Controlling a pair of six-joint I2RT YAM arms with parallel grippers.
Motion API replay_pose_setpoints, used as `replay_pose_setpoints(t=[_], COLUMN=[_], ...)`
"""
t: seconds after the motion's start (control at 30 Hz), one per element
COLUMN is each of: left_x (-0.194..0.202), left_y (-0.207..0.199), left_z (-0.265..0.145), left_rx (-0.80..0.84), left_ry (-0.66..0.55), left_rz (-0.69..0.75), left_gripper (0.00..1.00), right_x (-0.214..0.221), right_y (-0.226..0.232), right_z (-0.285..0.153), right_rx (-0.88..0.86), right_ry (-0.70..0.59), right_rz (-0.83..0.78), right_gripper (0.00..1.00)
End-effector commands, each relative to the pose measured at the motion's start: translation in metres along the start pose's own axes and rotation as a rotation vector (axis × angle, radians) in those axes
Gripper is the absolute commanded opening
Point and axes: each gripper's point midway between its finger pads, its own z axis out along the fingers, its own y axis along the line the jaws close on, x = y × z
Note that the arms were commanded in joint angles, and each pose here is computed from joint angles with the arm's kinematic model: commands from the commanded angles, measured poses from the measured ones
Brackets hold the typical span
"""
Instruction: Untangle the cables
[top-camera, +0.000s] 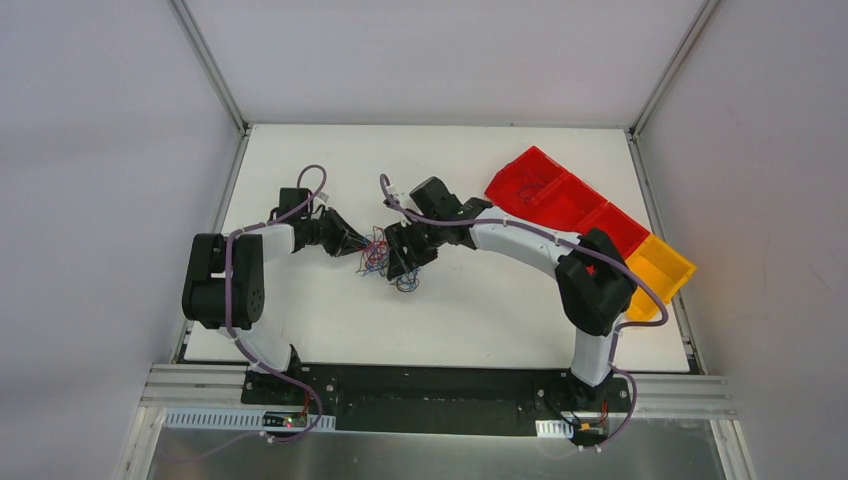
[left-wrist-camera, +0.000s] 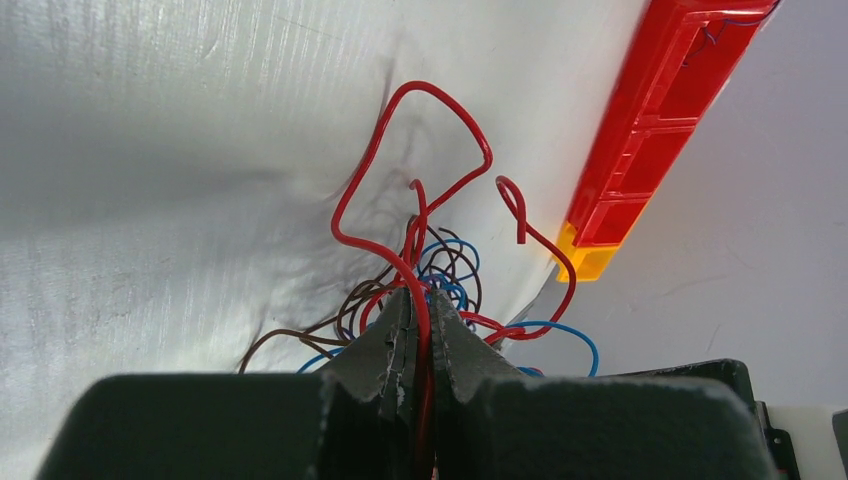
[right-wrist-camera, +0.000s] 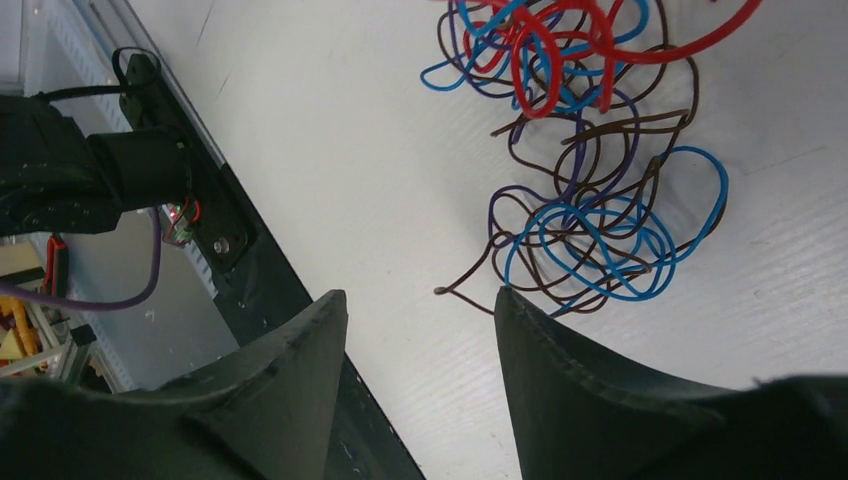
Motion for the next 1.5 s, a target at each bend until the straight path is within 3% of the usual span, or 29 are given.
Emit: replay_pose_setpoints(t=[0.0, 0.23, 0.37, 0.47, 0.57, 0.8, 1.13, 1.47], left_x=[-0.007, -0.004, -0.002, -0.011, -0.015, -0.037, -0.067, -0.086], left_y=[-0.004, -0.003, -0.002, 0.004, 0.018, 0.066, 0.106, 0.127], left_z=[-0.002, -0.006, -0.009, -0.018, -0.029, -0.065, -0.11, -0.134], left_rx=[0.001, -0.003, -0.008, -0.023, -0.074, -0.245, -0.415, -0.518], left_ry=[-0.015, -0.019, -0.021, -0.05, -0.06, -0.102, -0.155, -0.166], left_rz=[0.037, 0.046, 0.057, 0.046, 0.028, 0.026, 0.013, 0.05], left_gripper=[0.0, 0.0, 0.0, 0.0, 0.0, 0.0, 0.0, 0.0], right_x=[-0.013, -0.013, -0.01, -0.014, -0.024, -0.048, -0.104, -0.12], right_y=[-0.011, -0.032, -0.027, -0.014, -0.019, -0.046, -0.066, -0.061], right_z=[0.017, 0.018, -0.001, -0.033, -0.082, -0.214, -0.418, -0.51], right_rx=[0.071, 0.189, 0.169, 0.103, 0.147, 0.385, 0.759, 0.883], right_ry=[-0.057, -0.072, -0.068, -0.1, -0.187, -0.413, -0.826, -1.034], right_rz=[0.09, 0.129, 0.105, 0.093, 0.046, -0.101, -0.148, -0.144], right_gripper=[0.57, 0.29, 0.0, 0.0, 0.0, 0.0, 0.0, 0.0])
